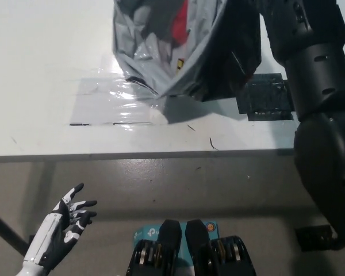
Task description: Use the right hand to pick up a rubix's cube and place it into a plastic bag and lift the bag
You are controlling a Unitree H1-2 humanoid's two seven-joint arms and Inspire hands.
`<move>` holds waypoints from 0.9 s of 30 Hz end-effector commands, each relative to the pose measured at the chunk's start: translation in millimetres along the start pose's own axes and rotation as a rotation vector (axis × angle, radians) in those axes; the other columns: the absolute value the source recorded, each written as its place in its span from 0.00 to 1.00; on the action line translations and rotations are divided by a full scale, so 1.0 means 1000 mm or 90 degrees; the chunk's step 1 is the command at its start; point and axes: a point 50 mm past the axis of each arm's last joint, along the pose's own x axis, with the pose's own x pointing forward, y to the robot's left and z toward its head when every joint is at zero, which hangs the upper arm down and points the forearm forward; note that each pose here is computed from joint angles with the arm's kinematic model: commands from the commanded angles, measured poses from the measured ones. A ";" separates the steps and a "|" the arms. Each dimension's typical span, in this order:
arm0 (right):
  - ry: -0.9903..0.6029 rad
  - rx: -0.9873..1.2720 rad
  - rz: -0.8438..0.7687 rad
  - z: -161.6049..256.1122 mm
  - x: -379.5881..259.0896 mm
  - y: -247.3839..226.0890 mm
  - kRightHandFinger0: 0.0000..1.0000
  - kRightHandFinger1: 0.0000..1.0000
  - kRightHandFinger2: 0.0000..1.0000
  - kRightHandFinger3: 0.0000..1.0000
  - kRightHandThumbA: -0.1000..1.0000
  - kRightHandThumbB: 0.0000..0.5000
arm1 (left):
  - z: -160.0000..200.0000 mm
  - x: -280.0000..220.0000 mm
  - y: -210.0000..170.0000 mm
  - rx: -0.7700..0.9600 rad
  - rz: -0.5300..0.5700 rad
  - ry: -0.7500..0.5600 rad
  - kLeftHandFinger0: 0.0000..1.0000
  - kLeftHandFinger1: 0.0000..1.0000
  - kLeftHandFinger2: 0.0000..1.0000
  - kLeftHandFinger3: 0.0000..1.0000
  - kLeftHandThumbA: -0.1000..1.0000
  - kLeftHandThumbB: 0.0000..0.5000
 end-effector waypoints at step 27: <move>0.096 -0.539 0.094 0.028 -0.002 -0.031 1.00 1.00 1.00 1.00 0.96 1.00 | 0.006 -0.003 0.002 0.013 -0.021 -0.023 0.67 0.69 0.77 0.95 0.67 0.16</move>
